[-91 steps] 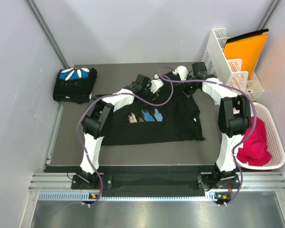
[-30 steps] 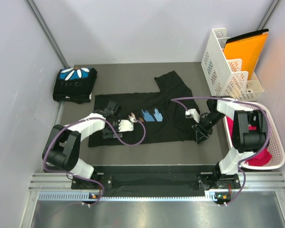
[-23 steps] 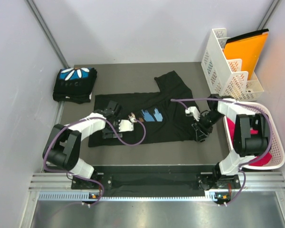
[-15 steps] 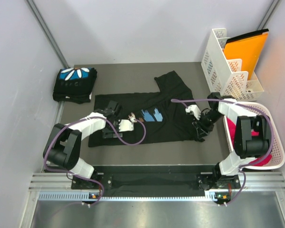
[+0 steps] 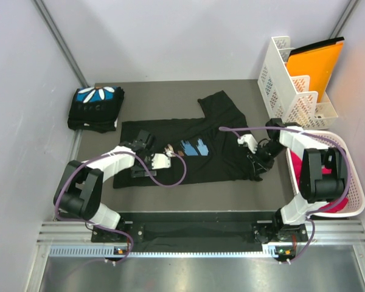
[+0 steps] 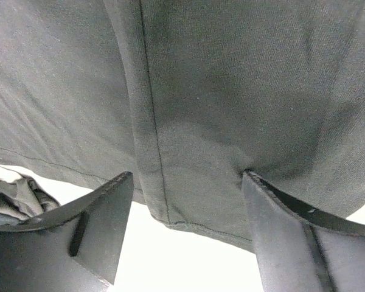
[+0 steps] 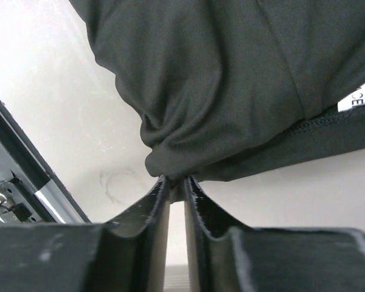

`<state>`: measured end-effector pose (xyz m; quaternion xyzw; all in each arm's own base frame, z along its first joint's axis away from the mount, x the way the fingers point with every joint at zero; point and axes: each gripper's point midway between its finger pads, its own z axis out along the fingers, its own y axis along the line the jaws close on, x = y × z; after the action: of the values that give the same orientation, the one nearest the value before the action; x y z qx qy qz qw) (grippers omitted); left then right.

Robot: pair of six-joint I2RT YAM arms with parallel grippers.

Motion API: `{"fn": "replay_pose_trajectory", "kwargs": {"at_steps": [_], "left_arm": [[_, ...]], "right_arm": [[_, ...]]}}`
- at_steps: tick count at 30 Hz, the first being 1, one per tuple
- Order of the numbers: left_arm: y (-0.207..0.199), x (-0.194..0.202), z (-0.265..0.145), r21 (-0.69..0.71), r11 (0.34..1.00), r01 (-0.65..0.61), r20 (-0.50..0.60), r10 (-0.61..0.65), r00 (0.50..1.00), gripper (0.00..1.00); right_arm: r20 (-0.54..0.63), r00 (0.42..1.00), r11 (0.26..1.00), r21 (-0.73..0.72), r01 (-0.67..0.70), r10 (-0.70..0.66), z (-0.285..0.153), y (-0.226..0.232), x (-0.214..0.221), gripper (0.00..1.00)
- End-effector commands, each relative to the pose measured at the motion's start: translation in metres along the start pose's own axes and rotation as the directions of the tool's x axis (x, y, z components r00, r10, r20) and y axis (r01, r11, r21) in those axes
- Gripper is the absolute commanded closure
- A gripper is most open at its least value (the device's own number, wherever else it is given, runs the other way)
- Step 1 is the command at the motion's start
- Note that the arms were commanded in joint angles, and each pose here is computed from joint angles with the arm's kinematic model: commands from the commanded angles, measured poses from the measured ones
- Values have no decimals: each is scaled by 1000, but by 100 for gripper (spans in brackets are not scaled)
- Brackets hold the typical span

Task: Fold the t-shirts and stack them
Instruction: Fold the tshirt

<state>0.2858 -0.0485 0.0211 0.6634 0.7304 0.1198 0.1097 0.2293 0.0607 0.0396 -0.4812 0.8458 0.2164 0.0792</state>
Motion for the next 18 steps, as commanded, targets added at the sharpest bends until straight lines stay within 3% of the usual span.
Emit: {"fn": "replay_pose_trajectory", "kwargs": {"at_steps": [1,18], "left_arm": [[-17,23,42,1,1000,9,-82,-9,997,28],[-28,32,52,20,1000,4,-123,-2,992,30]], "right_arm": [[13,999,999,30,29,-29,-1,-6,-8,90],[5,997,988,133,74,-75,-22,-31,-22,96]]}}
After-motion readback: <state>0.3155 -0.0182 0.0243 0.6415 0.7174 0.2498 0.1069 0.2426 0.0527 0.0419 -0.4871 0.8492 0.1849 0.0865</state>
